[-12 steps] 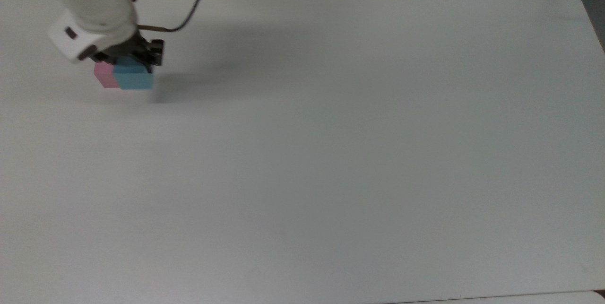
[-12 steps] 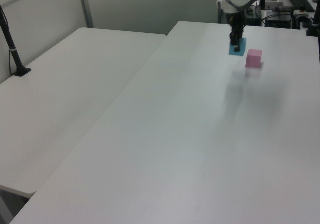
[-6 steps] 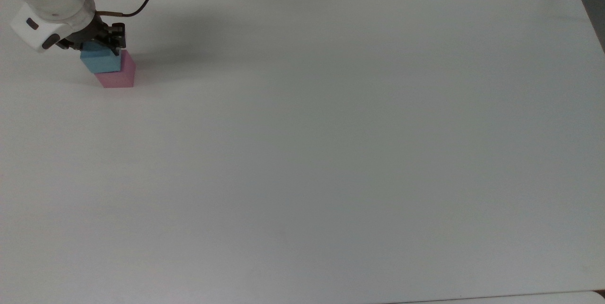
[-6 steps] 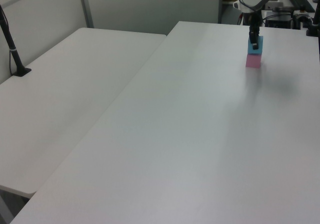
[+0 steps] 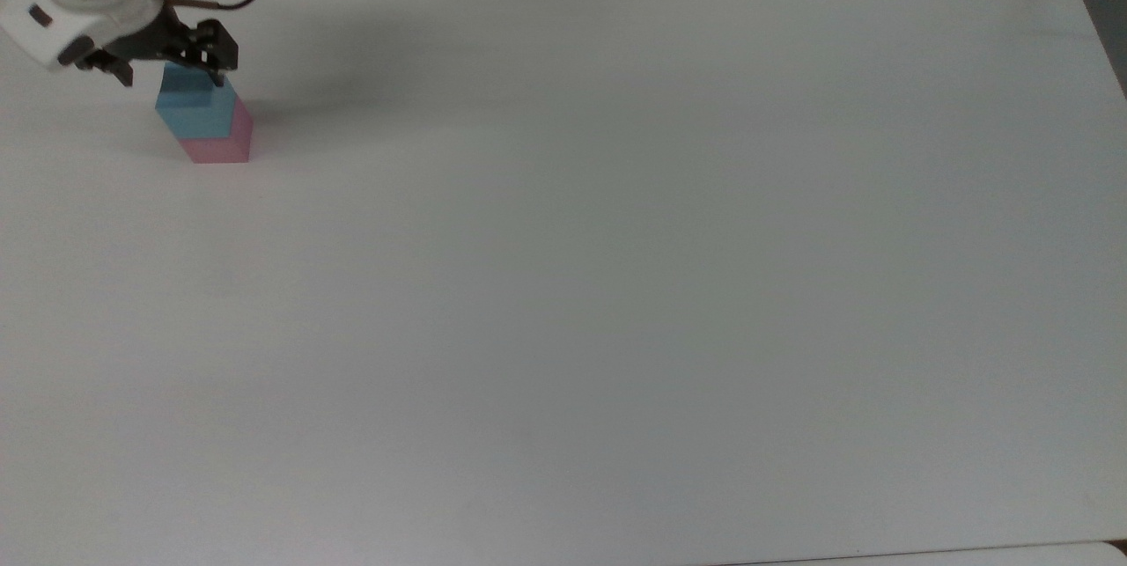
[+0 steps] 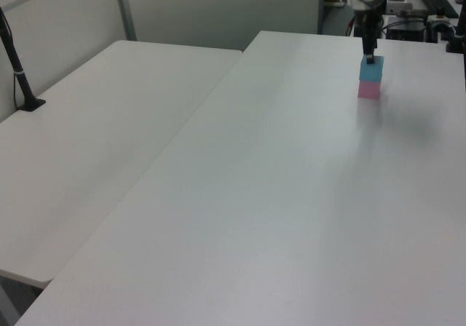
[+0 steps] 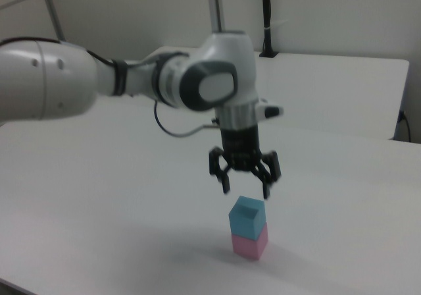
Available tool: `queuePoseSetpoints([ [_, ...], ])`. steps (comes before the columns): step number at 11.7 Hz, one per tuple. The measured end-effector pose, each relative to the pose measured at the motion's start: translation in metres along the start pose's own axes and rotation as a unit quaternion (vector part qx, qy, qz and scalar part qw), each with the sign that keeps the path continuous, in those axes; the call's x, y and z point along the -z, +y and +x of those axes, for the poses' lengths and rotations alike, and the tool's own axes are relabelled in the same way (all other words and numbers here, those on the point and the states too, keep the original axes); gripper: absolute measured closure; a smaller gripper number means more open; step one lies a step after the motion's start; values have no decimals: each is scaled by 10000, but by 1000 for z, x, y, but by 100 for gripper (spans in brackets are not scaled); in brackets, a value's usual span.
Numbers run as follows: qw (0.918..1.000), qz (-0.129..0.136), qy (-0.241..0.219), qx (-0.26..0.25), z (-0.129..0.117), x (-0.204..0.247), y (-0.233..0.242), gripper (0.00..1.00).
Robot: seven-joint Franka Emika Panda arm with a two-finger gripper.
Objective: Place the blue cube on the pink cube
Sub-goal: 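Lower the blue cube onto the pink cube and open the gripper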
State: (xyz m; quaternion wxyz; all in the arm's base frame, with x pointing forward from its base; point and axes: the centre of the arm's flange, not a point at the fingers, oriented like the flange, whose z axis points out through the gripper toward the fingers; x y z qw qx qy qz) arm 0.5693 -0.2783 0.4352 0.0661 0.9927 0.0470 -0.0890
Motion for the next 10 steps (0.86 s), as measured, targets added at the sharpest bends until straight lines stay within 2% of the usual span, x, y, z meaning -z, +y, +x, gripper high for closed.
queuePoseSetpoints([
  [2,9993,144,236,-238,-6,60,-20,0],
  [5,9961,75,639,-596,7,130,-107,0],
  [7,9938,85,659,-897,9,153,-160,0],
  [10,9904,316,718,-1141,7,171,-202,0],
])
